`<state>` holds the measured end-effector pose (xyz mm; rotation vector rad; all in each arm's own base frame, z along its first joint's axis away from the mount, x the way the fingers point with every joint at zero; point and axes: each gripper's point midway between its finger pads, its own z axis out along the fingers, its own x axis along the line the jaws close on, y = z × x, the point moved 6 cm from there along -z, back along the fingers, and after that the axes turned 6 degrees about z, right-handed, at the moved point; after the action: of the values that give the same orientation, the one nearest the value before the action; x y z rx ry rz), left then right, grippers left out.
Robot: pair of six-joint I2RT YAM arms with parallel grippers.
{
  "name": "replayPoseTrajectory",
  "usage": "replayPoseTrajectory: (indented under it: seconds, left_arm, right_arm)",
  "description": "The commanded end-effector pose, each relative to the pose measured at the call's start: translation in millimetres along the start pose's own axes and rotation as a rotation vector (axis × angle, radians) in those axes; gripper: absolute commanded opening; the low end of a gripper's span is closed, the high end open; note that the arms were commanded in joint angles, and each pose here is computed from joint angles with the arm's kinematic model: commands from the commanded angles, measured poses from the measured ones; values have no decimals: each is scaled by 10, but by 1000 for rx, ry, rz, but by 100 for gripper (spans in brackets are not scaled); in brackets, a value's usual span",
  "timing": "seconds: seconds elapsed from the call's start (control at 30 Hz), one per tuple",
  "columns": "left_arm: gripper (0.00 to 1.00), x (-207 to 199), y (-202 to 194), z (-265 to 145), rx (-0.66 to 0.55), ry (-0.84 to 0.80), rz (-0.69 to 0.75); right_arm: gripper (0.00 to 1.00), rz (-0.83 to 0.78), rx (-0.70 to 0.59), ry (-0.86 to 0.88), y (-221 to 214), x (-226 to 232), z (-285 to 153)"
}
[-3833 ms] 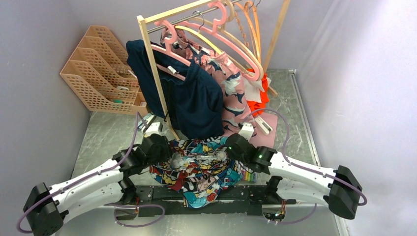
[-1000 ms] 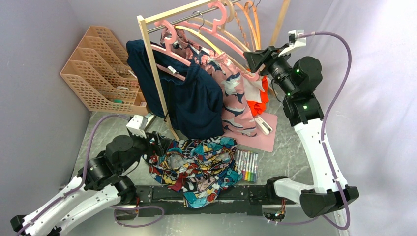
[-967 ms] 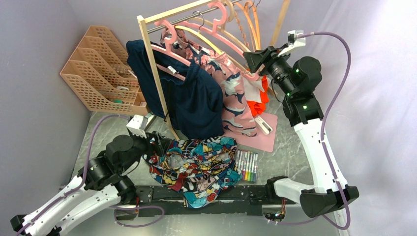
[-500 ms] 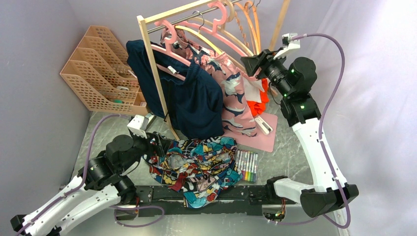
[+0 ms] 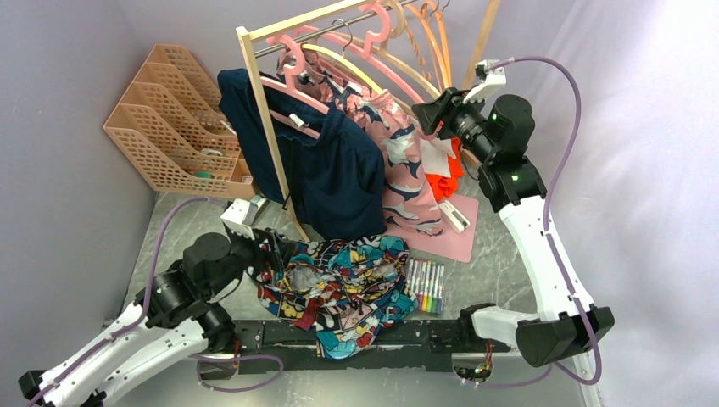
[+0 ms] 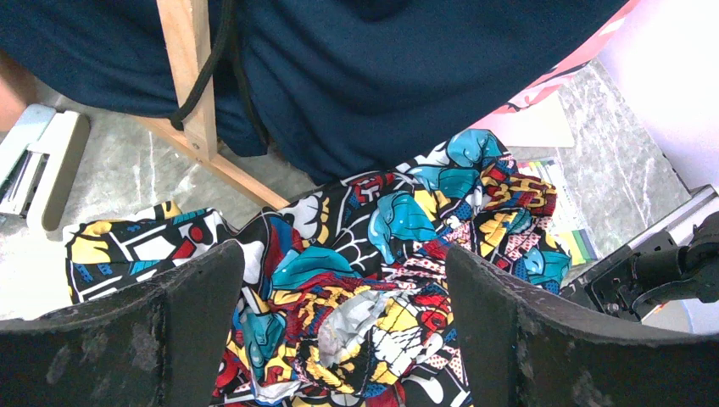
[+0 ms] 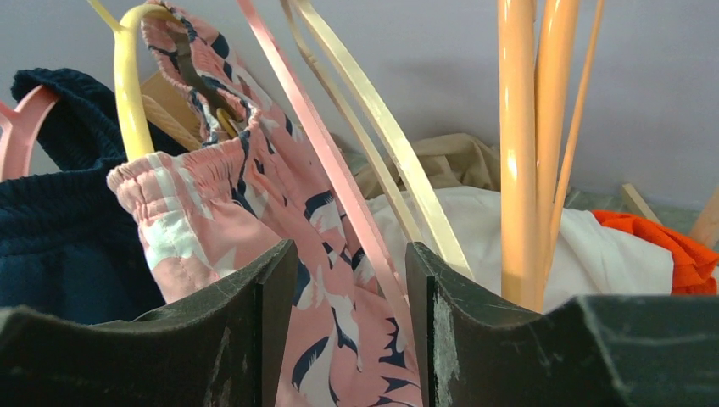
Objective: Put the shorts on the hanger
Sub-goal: Pick up the hanger from the clothesline.
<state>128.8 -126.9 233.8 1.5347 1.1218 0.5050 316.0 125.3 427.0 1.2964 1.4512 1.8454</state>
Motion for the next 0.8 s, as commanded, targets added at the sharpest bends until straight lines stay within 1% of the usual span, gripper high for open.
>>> replayPoseTrajectory:
  seconds: [0.0,0.17,0.23,0.33,0.53,0.7,0.77]
  left_arm:
    - [91,-41,37,18,-28,-34,7]
    - [91,-45,33,30,-21,-36,11]
    - [91,-45,35,31,-22,-36,11]
    - [91,-48,33,31,-21,-37,10]
    - [91,-49,25,42,-15,-36,11]
    - [91,-52,22,52,-8,-34,12]
    - [91,-51,23,52,-7,-33,12]
  right_arm:
    - [53,-20,15,-4,-41,-1,-15]
    - [53,-41,36,15,-64,42,11]
    - [51,-49,48,18,-85,56,28]
    - [45,-62,64,4,-127,58,46]
    - [33,-68,46,27,-86,109,4]
    - [20,-87,43,82,-52,210,-16]
    - [11,-97,45,94,-57,236,-3]
